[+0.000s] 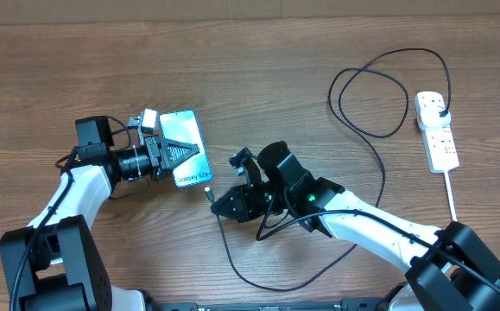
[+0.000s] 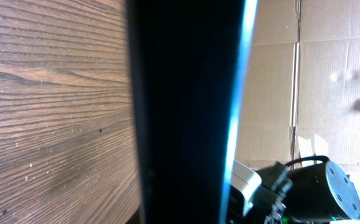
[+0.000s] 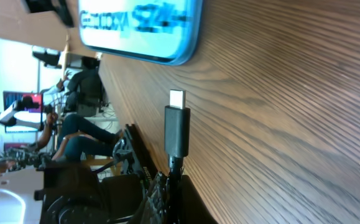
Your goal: Plug charger to phone and switch on socket
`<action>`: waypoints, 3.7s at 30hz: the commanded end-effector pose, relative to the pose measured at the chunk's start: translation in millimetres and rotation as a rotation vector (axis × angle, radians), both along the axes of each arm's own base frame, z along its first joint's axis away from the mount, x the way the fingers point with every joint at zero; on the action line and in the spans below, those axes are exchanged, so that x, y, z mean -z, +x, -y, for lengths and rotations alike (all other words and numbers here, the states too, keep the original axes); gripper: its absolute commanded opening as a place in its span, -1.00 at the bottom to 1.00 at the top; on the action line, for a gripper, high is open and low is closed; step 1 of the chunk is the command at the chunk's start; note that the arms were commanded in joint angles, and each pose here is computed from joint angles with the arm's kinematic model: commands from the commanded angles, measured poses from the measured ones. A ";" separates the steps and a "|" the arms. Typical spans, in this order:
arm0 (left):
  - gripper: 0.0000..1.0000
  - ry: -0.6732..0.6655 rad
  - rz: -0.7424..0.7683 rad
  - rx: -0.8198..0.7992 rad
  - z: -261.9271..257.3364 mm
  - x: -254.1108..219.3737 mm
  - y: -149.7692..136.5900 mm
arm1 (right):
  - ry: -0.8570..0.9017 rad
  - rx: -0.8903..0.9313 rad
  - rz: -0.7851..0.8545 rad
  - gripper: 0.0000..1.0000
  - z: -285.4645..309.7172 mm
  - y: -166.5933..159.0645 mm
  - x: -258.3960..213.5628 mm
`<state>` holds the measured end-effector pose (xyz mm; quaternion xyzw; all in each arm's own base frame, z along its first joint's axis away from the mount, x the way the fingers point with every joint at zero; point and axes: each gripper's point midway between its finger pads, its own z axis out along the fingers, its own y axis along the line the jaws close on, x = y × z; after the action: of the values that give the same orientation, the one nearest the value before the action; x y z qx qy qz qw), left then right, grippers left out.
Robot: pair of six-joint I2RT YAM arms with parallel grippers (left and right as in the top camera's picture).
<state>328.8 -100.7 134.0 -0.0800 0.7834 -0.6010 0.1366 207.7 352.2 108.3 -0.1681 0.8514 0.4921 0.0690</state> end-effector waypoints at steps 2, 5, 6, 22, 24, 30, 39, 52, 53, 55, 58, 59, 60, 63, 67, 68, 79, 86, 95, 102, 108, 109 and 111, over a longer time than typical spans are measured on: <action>-0.92 -0.018 0.018 0.004 0.3 -10.3 -1.0 | 0.011 0.010 0.026 -0.93 3.8 3.7 -7.5; -0.91 -0.018 0.018 0.004 0.3 -10.3 -1.0 | 0.001 0.001 0.076 -0.92 4.8 6.7 -5.8; -0.91 -0.018 0.018 0.004 0.3 -10.3 -1.0 | 0.001 -0.007 0.089 -0.93 4.7 6.6 -5.8; -0.91 0.017 0.006 -0.014 -1.9 -3.9 1.0 | -0.032 -0.008 0.115 -0.92 8.0 7.5 0.7; -0.92 0.016 0.004 -0.013 -1.6 -3.8 0.7 | -0.036 -0.007 0.113 -0.93 8.5 7.4 1.4; -0.92 0.015 -0.002 -0.013 -1.4 -3.5 0.1 | -0.036 -0.007 0.113 -0.93 8.5 7.4 1.5; -0.91 0.015 -0.003 -0.013 -1.5 -3.4 0.0 | -0.043 -0.004 0.110 -0.93 9.4 7.2 2.8; -0.92 0.015 -0.003 -0.013 -1.5 -3.3 0.0 | -0.060 0.005 0.106 -0.93 11.5 7.9 6.0; -0.92 0.015 -0.003 -0.013 -1.5 -3.3 0.0 | -0.061 0.005 0.106 -0.93 11.5 7.9 6.0; -0.91 0.015 -0.003 -0.013 -1.5 -3.3 -0.1 | -0.061 0.005 0.106 -0.93 11.5 7.9 6.0; -0.91 0.015 -0.003 -0.013 -1.5 -3.3 0.0 | -0.061 0.005 0.106 -0.93 11.5 7.9 6.0; -0.91 0.016 -0.003 -0.013 -1.5 -3.3 0.0 | -0.060 0.005 0.106 -0.92 11.5 7.9 6.0; -0.92 0.016 -0.003 -0.014 -1.6 -3.2 0.0 | -0.060 0.005 0.106 -0.93 11.5 7.9 6.0; -0.92 0.018 -0.004 -0.015 -1.7 -2.9 0.1 | -0.060 0.005 0.106 -0.93 11.5 7.9 6.0; -0.91 0.018 -0.004 -0.015 -1.7 -2.9 0.1 | -0.060 0.005 0.106 -0.93 11.5 7.9 6.0; -0.91 0.018 -0.004 -0.015 -1.7 -2.9 0.1 | -0.061 0.005 0.106 -0.93 11.5 7.9 6.0; -0.92 0.018 -0.004 -0.015 -1.7 -2.9 0.1 | -0.061 0.005 0.106 -0.93 11.5 7.9 6.0; -0.92 0.019 -0.004 -0.015 -1.8 -2.7 0.2 | -0.060 0.005 0.106 -0.92 11.5 7.9 6.0; -0.91 0.022 -0.004 -0.016 -2.0 -2.3 0.4 | -0.060 0.005 0.106 -0.93 11.5 7.9 6.0; -0.92 0.021 -0.005 -0.016 -1.9 -2.3 0.4 | -0.060 0.005 0.106 -0.93 11.5 7.9 6.0; -0.92 0.021 -0.005 -0.016 -1.9 -2.3 0.4 | -0.060 0.005 0.106 -0.93 11.5 7.9 6.0; -0.92 0.021 -0.005 -0.016 -1.9 -2.4 0.3 | -0.060 0.005 0.106 -0.93 11.5 7.9 6.0; -0.91 0.021 -0.005 -0.016 -1.9 -2.3 0.4 | -0.060 0.005 0.106 -0.93 11.5 7.9 6.0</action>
<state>330.0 -97.9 125.8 -0.0937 0.7960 -0.5827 0.1345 214.0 341.8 93.6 -0.1874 0.8668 0.4521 0.0958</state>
